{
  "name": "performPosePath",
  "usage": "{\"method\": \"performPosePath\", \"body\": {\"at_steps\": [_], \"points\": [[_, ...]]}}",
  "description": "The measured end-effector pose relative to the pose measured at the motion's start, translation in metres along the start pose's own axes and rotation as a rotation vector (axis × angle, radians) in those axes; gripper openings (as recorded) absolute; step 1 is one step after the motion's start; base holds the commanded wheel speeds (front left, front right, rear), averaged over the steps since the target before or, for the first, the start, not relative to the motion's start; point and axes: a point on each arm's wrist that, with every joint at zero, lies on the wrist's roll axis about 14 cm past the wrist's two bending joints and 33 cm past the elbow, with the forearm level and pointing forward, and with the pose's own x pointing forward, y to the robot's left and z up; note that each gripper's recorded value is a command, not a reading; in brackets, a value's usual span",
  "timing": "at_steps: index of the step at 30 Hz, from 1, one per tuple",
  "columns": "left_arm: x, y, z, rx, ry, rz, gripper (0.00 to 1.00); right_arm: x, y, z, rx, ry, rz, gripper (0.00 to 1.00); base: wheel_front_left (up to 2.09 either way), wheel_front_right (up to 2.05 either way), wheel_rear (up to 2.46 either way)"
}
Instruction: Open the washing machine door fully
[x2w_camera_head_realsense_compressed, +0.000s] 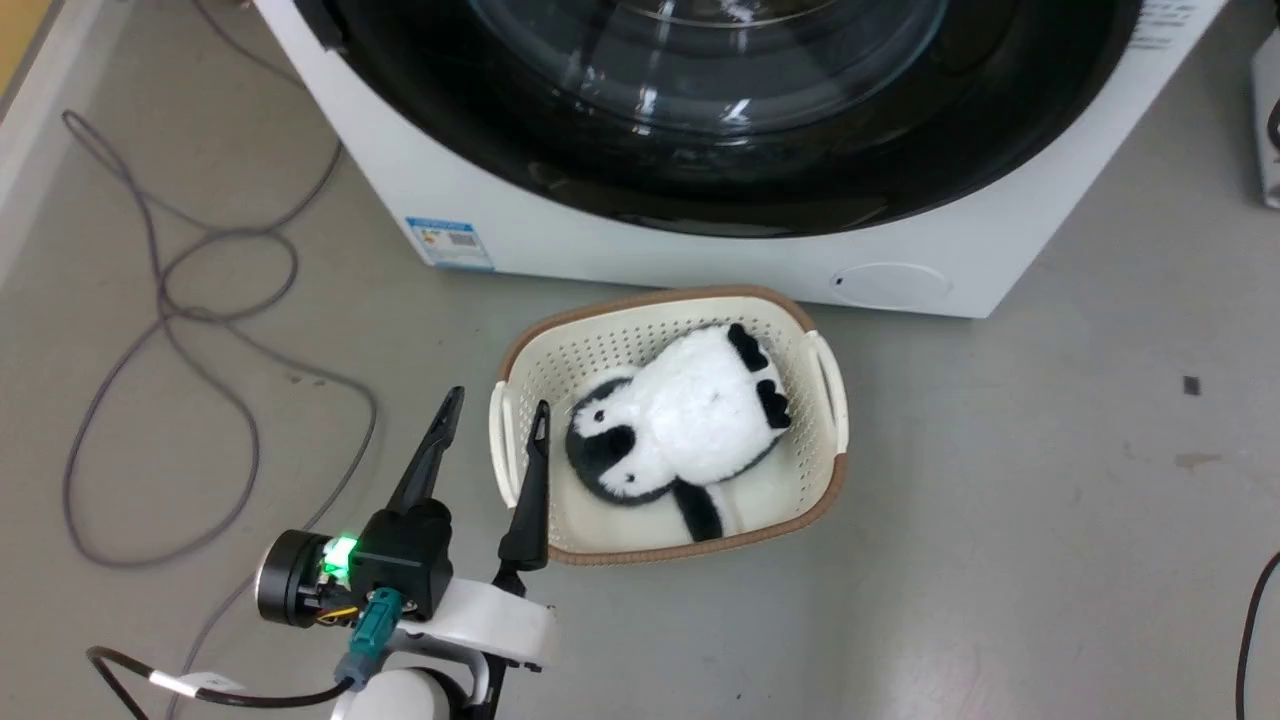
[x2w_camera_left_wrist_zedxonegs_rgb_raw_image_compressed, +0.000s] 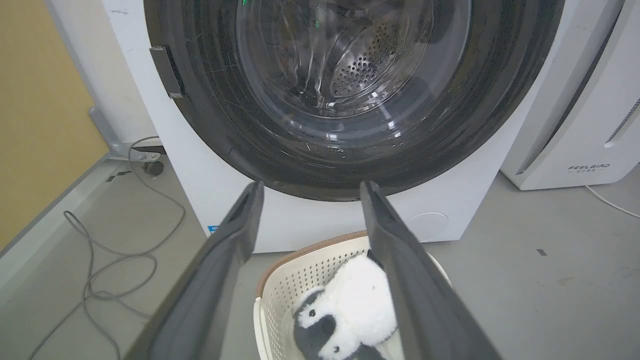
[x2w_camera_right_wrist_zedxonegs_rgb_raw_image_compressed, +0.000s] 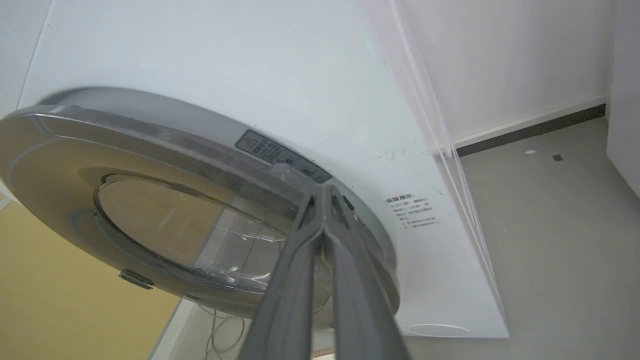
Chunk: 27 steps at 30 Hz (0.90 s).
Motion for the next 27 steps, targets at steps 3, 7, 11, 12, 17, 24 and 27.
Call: {"method": "performPosePath", "body": {"at_steps": [3,7,11,12,17,24,27], "points": [[0.001,0.001,-0.003,-0.004,0.006,0.008,1.0,0.012,0.001,-0.005,0.043,0.04,0.009,0.0,0.0,0.0,0.0],[0.002,0.004,-0.005,-0.002,0.006,0.018,1.0,0.027,0.0,-0.009,0.109,0.09,0.015,0.0,0.0,0.0,0.0],[0.001,0.005,-0.009,-0.004,0.013,0.024,1.0,0.035,-0.004,-0.016,0.156,0.145,0.009,0.0,0.0,0.0,0.0],[0.001,0.005,-0.01,-0.004,0.017,0.024,1.0,0.039,-0.004,-0.016,0.169,0.157,0.011,0.0,0.0,0.0,0.0],[0.003,0.007,-0.012,0.002,0.015,0.03,1.0,0.053,0.007,-0.019,0.265,0.231,0.054,0.0,0.0,0.0,0.0],[0.004,0.006,-0.017,0.0,0.023,0.032,1.0,0.066,0.016,-0.031,0.38,0.325,0.096,0.0,0.0,0.0,0.0],[0.006,0.006,-0.017,0.001,0.018,0.032,1.0,0.071,0.017,-0.032,0.402,0.348,0.107,0.0,0.0,0.0,0.0]]}}
